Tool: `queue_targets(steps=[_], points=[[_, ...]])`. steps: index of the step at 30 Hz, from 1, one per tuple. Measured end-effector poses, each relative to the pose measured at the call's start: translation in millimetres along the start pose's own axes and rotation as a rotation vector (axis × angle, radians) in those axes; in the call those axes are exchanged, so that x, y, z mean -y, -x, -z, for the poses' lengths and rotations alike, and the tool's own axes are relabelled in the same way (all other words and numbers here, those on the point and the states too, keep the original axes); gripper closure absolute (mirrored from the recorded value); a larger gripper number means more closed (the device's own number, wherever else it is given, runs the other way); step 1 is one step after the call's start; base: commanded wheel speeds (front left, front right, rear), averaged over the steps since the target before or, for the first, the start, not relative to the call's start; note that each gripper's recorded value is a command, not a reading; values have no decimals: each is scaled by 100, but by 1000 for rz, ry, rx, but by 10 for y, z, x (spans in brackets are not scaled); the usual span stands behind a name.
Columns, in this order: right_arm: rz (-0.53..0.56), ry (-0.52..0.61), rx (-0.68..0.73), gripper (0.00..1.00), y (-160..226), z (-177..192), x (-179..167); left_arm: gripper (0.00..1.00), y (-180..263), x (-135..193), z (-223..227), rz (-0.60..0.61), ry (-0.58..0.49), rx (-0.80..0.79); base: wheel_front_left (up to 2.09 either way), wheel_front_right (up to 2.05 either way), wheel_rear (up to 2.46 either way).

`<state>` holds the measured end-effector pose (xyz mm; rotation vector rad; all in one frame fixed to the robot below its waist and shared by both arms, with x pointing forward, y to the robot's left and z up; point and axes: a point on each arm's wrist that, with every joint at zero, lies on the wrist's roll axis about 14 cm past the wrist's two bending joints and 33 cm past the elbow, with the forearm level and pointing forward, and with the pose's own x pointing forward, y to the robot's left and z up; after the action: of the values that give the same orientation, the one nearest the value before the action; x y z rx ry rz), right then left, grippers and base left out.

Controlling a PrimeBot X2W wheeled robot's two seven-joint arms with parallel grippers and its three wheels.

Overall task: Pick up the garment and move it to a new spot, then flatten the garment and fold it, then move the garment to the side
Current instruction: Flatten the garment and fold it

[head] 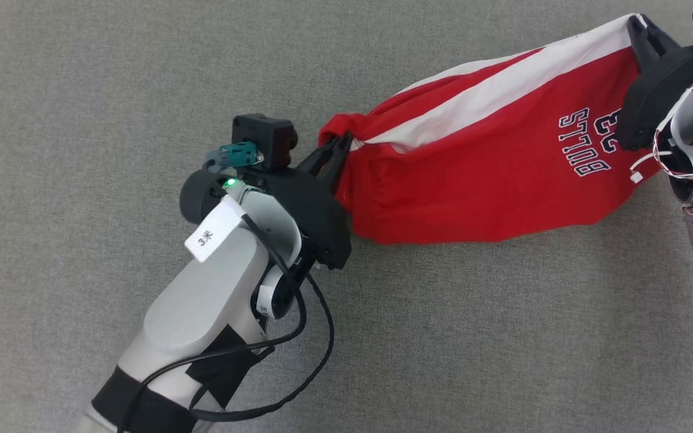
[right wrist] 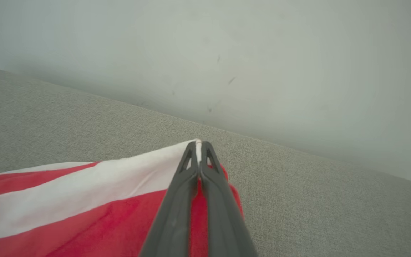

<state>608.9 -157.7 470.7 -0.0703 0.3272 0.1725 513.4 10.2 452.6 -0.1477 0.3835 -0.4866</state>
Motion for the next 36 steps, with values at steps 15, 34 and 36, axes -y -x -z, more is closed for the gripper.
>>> queue_targets(steps=[15, 34, 36], points=[[-16, -20, 158, 0, -88, -340, -115, 0, 38, -75, -165, -34, -2, 77, 0, 0, 0], [69, 20, 90, 0, 627, 206, 211, 0, 548, 234, 168, 47, -55, 58, 0, 0, 0], [76, 21, 87, 0, 713, 217, 233, 0, 602, 314, 227, 63, -59, 47, 0, 0, 0]])
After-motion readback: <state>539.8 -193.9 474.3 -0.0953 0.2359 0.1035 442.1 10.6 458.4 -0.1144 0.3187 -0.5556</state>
